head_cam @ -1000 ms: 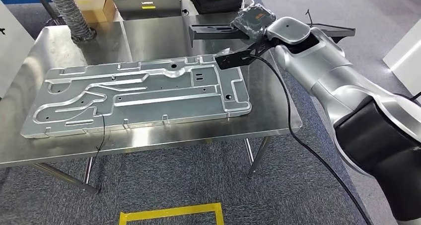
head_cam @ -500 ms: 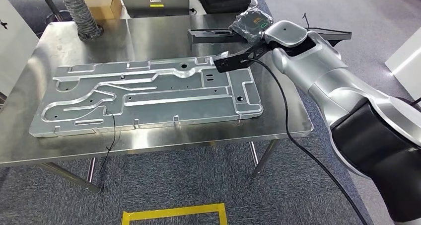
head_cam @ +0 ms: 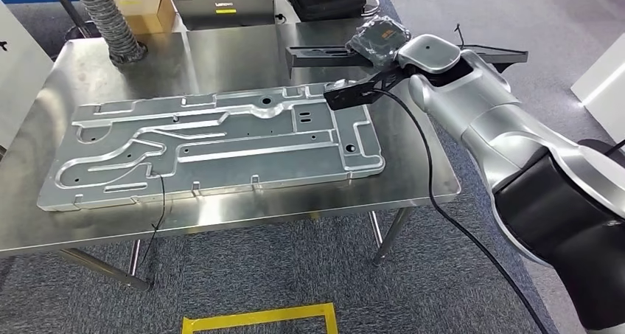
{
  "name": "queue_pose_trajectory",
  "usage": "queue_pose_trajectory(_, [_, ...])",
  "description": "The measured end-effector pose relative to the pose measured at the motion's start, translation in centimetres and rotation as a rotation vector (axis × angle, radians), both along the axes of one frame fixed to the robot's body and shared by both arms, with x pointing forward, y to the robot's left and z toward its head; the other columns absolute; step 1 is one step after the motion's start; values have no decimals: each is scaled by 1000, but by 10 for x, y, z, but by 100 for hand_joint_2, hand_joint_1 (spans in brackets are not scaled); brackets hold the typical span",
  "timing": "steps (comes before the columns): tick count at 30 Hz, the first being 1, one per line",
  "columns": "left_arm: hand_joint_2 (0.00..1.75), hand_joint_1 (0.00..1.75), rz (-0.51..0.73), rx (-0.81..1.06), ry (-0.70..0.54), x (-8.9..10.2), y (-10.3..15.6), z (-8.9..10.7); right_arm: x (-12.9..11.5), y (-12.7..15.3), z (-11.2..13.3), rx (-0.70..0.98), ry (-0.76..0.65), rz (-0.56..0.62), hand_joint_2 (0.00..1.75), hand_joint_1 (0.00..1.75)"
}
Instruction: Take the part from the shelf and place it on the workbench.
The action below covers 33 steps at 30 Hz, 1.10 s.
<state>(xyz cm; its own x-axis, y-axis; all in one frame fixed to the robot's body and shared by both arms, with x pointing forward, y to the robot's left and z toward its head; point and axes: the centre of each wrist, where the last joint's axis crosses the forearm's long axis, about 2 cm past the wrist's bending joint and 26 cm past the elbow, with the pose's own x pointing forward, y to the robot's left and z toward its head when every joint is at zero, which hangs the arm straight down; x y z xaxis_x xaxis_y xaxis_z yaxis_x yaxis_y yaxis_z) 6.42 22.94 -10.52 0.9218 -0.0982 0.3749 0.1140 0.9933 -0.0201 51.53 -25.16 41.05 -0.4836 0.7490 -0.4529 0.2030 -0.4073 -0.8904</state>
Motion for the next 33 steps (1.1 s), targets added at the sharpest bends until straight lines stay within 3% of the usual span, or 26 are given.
queue_pose_trajectory(15, [175,0,-24,-12,-14,0,0,0,1,-5,0,-3,-8,-13,175,175])
queue_pose_trajectory(19, [175,0,-30,-11,-18,0,0,0,1,-6,5,1,-16,-13,0,0])
queue_pose_trajectory(33, [175,0,-16,-10,8,1,1,0,1,-6,12,1,-27,-16,0,0])
